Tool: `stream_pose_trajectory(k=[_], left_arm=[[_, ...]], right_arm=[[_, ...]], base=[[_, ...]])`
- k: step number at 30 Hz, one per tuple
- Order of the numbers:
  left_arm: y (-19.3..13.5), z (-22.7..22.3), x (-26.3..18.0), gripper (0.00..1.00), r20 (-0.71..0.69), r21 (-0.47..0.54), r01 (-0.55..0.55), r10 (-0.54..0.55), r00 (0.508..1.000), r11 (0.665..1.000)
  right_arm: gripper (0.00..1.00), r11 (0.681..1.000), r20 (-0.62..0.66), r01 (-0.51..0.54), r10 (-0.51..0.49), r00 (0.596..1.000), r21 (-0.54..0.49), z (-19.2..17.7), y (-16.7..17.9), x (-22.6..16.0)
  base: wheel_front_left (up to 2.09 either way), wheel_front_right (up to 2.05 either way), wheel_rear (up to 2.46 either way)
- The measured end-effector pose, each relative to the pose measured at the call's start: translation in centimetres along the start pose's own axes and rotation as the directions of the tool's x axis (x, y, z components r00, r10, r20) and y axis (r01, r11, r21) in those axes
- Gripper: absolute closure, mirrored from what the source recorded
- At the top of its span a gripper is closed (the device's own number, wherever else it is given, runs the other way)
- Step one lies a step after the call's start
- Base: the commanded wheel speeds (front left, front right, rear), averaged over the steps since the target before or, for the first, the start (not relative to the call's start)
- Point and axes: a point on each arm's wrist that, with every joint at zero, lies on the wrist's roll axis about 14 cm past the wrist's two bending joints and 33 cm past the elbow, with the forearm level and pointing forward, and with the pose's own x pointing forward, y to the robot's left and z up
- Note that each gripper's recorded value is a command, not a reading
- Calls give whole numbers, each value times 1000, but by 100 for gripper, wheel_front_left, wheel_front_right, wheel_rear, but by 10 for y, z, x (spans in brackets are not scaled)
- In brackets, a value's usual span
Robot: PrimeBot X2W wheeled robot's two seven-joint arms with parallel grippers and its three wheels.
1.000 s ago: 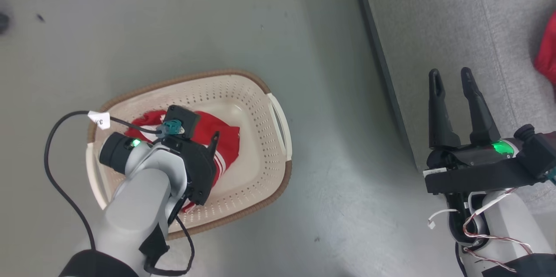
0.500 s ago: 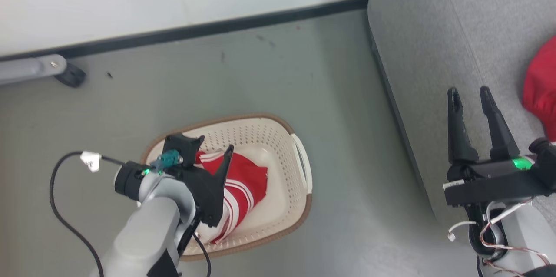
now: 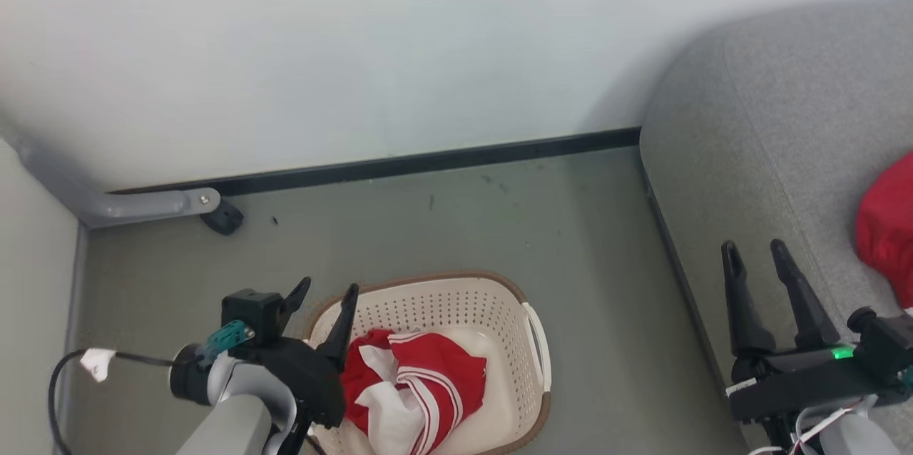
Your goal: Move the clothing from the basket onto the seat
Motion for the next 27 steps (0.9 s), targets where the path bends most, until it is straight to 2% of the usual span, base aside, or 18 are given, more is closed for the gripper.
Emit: stream_pose_trajectory(k=[6,9,13,19,27], left_arm=[[23,20,-37,0,94,-42,-94,98,991,995],[34,31,-57,0,155,-112,-147,164,974,983],[43,44,-80,0,223,-132,-193,218,950,972],[40,69,-107,0,333,-102,-210,232,914,972],[43,77,-132,0,391,-103,-244,265,881,964]], right_arm=[[0,998,26,-37,36,999,55,9,19,-17],[0,996,44,-64,61,997,63,16,29,-22],[0,994,81,-89,84,993,65,30,36,-28],[0,993,116,-102,95,989,54,42,37,-35],[0,993,98,-102,96,991,61,36,37,-46]], base=[[0,0,0],[0,0,0],[0,0,0],[0,0,0],[0,0,0]])
